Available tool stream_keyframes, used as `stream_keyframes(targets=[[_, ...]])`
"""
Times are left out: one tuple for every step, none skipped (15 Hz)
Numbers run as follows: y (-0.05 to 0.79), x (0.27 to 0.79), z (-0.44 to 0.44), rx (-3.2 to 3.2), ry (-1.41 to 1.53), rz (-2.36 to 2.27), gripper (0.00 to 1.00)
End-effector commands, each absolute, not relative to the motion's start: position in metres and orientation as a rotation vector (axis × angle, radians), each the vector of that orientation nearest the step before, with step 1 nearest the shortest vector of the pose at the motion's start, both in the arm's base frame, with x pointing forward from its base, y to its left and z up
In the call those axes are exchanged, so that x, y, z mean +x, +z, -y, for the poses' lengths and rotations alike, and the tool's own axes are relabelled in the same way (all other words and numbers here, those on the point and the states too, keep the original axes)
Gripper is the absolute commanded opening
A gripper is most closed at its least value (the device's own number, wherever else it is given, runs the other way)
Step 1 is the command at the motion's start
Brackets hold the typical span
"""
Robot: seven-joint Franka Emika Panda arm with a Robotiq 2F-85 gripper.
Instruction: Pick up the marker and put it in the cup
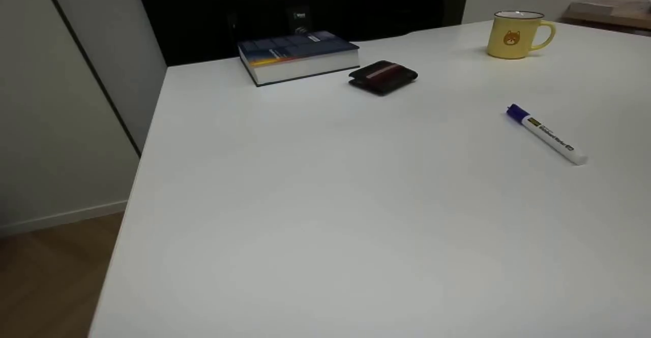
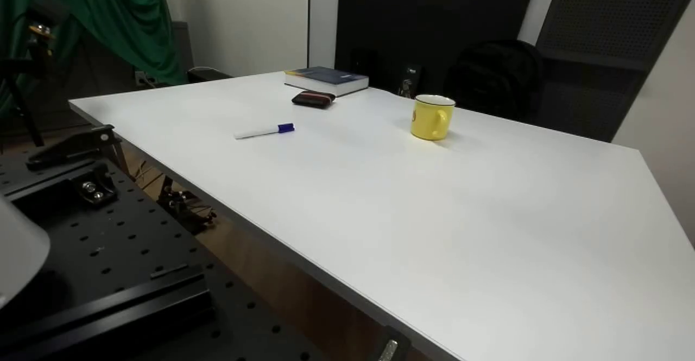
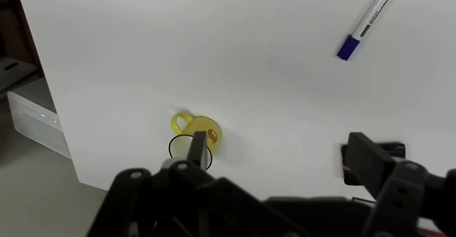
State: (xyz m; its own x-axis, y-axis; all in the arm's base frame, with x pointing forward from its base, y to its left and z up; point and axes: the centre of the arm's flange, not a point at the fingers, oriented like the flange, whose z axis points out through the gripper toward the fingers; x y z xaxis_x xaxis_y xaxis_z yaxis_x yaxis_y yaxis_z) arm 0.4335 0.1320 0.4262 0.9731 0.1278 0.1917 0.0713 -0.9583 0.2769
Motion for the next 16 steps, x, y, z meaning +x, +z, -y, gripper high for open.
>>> stream_keyframes(targets=[[0.388,0.444,-0.152,2.831,0.213,-0.051,1.0],[0.378,0.445,-0.155,2.835,0.188,-0.03,1.0],[0.369,0.446,-0.158,2.835,0.165,-0.01,1.0],[0.359,0.447,-0.16,2.839,0.14,0.009,1.0],[0.349,0.447,-0.163,2.849,0.116,0.022,1.0],[0.339,0.447,-0.166,2.858,0.095,0.035,1.0],[0.33,0.447,-0.169,2.874,0.087,0.046,1.0],[0.322,0.448,-0.172,2.889,0.082,0.051,1.0],[0.315,0.448,-0.176,2.905,0.097,0.058,1.0],[0.309,0.448,-0.18,2.92,0.123,0.063,1.0],[0.302,0.448,-0.185,2.933,0.148,0.072,1.0],[0.296,0.447,-0.19,2.947,0.181,0.084,1.0],[0.29,0.446,-0.195,2.962,0.204,0.097,1.0],[0.283,0.445,-0.201,2.978,0.209,0.115,1.0],[0.275,0.444,-0.205,2.984,0.204,0.129,1.0],[0.266,0.442,-0.209,2.978,0.193,0.146,1.0]])
